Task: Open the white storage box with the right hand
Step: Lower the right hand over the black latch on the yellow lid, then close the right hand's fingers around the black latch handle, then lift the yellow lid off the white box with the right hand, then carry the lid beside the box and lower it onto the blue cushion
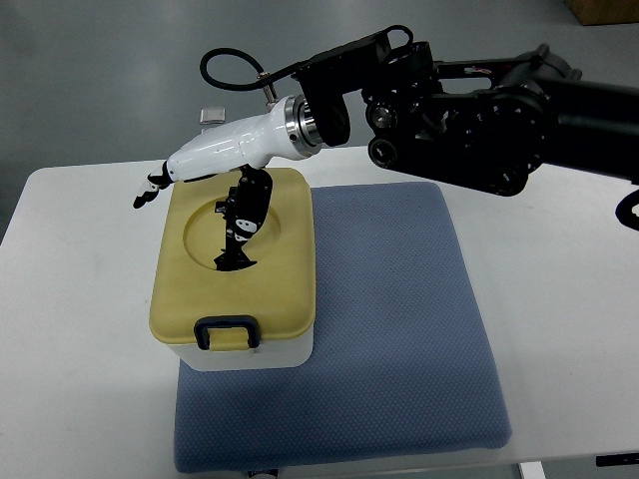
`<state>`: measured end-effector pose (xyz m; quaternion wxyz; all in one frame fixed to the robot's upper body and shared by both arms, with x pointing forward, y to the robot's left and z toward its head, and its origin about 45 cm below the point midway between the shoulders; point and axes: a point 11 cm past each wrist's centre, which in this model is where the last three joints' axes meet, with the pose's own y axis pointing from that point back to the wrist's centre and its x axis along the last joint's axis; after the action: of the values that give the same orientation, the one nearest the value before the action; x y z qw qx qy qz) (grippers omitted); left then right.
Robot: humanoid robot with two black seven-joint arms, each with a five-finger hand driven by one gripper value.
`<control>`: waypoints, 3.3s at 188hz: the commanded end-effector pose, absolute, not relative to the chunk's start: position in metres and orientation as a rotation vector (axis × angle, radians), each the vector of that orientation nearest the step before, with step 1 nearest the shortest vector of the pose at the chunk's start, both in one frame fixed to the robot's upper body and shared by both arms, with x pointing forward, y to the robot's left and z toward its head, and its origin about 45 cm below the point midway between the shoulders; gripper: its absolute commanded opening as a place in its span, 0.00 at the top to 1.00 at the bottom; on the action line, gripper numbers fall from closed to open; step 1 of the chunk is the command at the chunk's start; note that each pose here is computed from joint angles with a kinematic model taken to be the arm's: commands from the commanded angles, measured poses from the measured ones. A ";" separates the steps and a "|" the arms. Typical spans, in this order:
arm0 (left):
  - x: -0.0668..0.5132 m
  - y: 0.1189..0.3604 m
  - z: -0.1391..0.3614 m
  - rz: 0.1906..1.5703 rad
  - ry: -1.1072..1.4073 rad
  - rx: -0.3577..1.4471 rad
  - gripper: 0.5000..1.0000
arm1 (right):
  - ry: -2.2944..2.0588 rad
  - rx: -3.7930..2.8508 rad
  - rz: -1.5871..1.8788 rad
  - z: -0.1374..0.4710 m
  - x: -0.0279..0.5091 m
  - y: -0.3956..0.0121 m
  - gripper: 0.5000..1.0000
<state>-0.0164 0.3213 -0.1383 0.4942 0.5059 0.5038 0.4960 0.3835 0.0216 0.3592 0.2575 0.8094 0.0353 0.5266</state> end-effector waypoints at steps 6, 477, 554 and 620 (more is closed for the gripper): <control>-0.016 0.321 -0.138 1.202 1.222 1.226 0.00 | 0.088 2.154 1.461 0.349 0.388 0.018 0.14; -0.016 0.321 -0.138 1.204 1.222 1.227 0.00 | -0.216 2.011 1.533 0.449 0.443 -0.112 1.00; -0.016 0.321 -0.138 1.203 1.223 1.226 0.00 | -0.340 2.087 1.519 0.420 0.443 -0.167 1.00; -0.016 0.321 -0.138 1.202 1.222 1.226 0.00 | -0.257 1.959 1.721 0.373 0.433 -0.199 1.00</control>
<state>-0.0164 0.3213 -0.1383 0.4942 0.5058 0.5041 0.4959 0.4370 -0.1914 0.3885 0.2629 0.7422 -0.1068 0.6071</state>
